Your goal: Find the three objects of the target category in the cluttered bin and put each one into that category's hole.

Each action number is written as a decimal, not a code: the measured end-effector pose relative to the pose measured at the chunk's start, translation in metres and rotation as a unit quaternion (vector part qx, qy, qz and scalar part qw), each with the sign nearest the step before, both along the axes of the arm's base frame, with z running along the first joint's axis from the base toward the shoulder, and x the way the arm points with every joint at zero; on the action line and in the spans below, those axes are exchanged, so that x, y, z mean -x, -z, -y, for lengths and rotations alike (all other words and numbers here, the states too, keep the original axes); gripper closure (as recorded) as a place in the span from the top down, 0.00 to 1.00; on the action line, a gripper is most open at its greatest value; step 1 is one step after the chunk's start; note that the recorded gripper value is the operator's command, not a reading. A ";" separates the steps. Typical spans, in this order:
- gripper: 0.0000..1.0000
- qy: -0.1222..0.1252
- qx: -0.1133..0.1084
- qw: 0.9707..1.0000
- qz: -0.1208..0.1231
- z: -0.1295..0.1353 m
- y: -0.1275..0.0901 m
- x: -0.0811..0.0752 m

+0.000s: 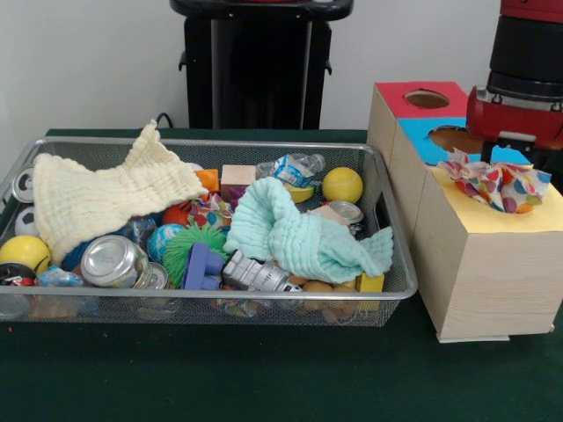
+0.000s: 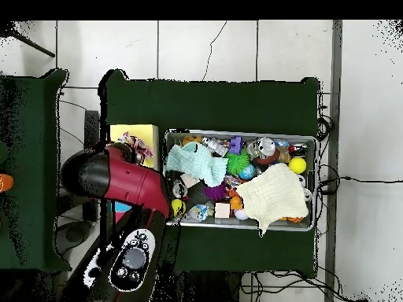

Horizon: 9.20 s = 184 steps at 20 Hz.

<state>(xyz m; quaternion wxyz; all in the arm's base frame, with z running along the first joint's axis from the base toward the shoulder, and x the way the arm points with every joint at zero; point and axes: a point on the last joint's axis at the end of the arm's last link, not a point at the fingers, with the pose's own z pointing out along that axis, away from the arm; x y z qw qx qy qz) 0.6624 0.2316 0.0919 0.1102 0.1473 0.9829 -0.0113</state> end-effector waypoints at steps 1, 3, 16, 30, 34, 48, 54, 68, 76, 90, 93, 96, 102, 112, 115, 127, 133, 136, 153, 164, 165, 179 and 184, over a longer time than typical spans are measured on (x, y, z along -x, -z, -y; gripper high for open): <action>1.00 0.000 -0.001 1.000 -0.002 0.000 -0.002 0.001; 1.00 0.001 -0.003 1.000 -0.005 0.000 -0.007 0.002; 1.00 0.001 -0.004 1.000 -0.006 0.000 -0.010 0.003; 1.00 -0.004 -0.003 1.000 -0.008 0.004 -0.031 0.013; 1.00 -0.007 -0.002 1.000 -0.011 0.005 -0.039 0.017; 1.00 -0.017 0.000 1.000 -0.010 0.008 -0.046 0.023; 1.00 -0.012 -0.007 1.000 -0.010 0.012 -0.039 0.019; 1.00 -0.006 -0.015 1.000 -0.014 0.016 -0.033 0.015; 1.00 -0.017 -0.009 1.000 -0.013 0.026 -0.040 0.018; 1.00 -0.024 0.004 1.000 -0.011 0.073 -0.092 0.027; 1.00 -0.029 -0.001 0.999 -0.021 0.072 -0.105 0.032; 1.00 -0.033 -0.002 0.999 -0.024 0.071 -0.114 0.034; 1.00 -0.028 -0.005 0.999 -0.026 0.078 -0.112 0.033; 1.00 -0.009 0.004 0.999 -0.041 0.118 -0.098 0.044; 1.00 -0.006 0.012 0.999 -0.041 0.135 -0.092 0.052; 1.00 -0.009 0.024 0.997 -0.073 0.163 -0.071 0.101; 1.00 -0.016 0.025 0.995 -0.091 0.163 -0.058 0.125; 1.00 -0.017 0.025 0.995 -0.096 0.165 -0.053 0.133; 1.00 -0.029 0.040 0.992 -0.117 0.229 -0.028 0.167; 1.00 -0.037 0.030 0.993 -0.108 0.248 -0.023 0.155; 1.00 -0.038 0.031 0.993 -0.106 0.253 -0.023 0.152; 1.00 -0.071 0.051 0.988 -0.127 0.289 0.007 0.165; 1.00 -0.107 0.060 0.984 -0.131 0.288 0.039 0.178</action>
